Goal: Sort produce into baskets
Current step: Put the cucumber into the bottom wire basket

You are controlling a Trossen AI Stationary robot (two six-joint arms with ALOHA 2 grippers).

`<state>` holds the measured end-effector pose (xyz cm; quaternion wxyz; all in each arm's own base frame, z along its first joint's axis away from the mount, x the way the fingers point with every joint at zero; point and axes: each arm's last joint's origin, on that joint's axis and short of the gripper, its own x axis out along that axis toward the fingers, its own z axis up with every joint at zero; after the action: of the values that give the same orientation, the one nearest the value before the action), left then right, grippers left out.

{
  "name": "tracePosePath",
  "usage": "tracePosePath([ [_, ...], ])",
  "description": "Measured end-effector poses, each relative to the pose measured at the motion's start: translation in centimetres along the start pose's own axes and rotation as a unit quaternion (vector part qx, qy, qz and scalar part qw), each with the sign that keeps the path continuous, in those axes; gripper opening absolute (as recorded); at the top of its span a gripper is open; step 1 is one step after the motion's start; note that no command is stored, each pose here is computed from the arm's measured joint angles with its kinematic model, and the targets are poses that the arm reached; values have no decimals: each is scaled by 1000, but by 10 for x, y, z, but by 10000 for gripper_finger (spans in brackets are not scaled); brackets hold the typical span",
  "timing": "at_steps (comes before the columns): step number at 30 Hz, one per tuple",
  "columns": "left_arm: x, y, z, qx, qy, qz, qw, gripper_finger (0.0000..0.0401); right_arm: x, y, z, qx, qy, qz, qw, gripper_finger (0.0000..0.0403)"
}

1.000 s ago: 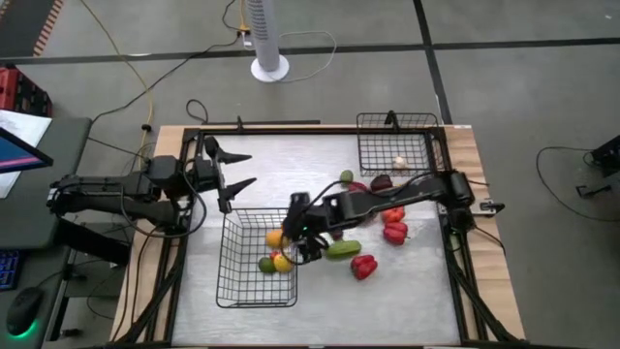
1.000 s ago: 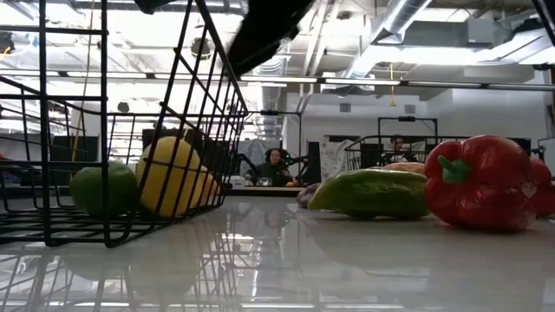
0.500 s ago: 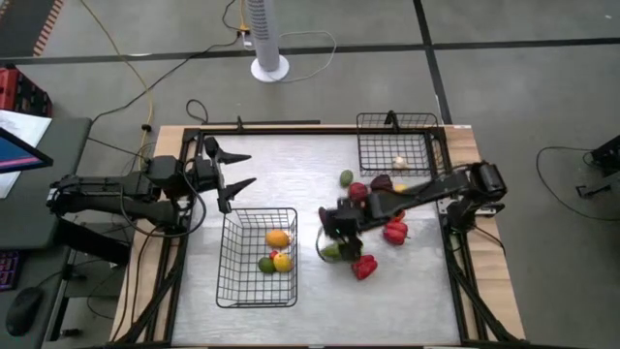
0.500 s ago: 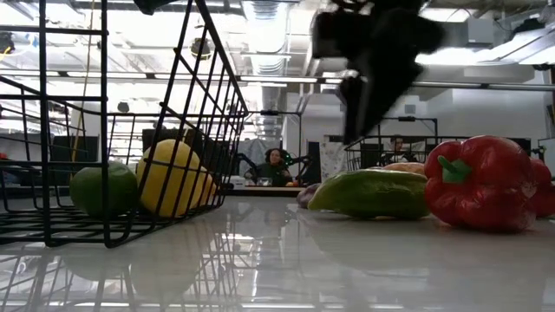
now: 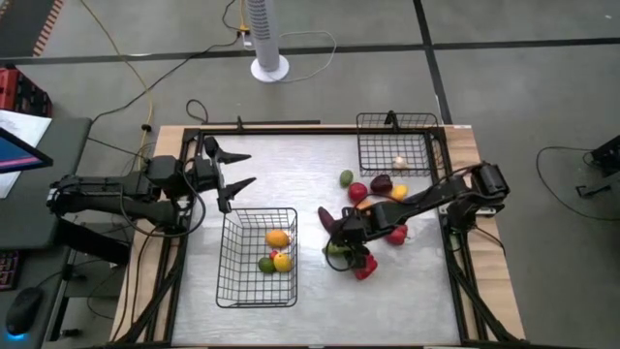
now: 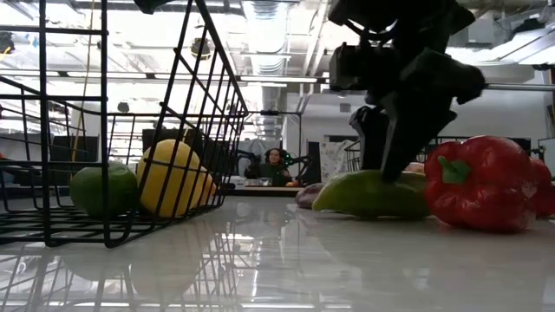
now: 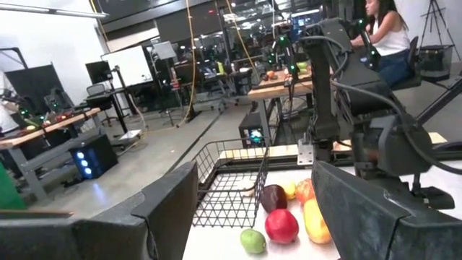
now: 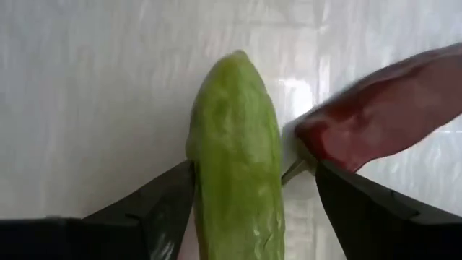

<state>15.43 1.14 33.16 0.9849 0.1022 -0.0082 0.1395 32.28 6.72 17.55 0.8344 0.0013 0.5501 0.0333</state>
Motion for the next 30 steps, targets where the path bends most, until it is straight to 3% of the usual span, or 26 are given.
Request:
tracePosePath([
  [13,0,0,-1,1,5,-1,1000,258,0,2,-3,-15,14,-1,1000,247],
  [23,0,0,-1,1,5,-1,1000,258,0,-3,-2,-19,11,-4,1000,140],
  [30,0,0,-1,1,5,-1,1000,258,-3,-3,2,-25,11,-16,999,137],
])
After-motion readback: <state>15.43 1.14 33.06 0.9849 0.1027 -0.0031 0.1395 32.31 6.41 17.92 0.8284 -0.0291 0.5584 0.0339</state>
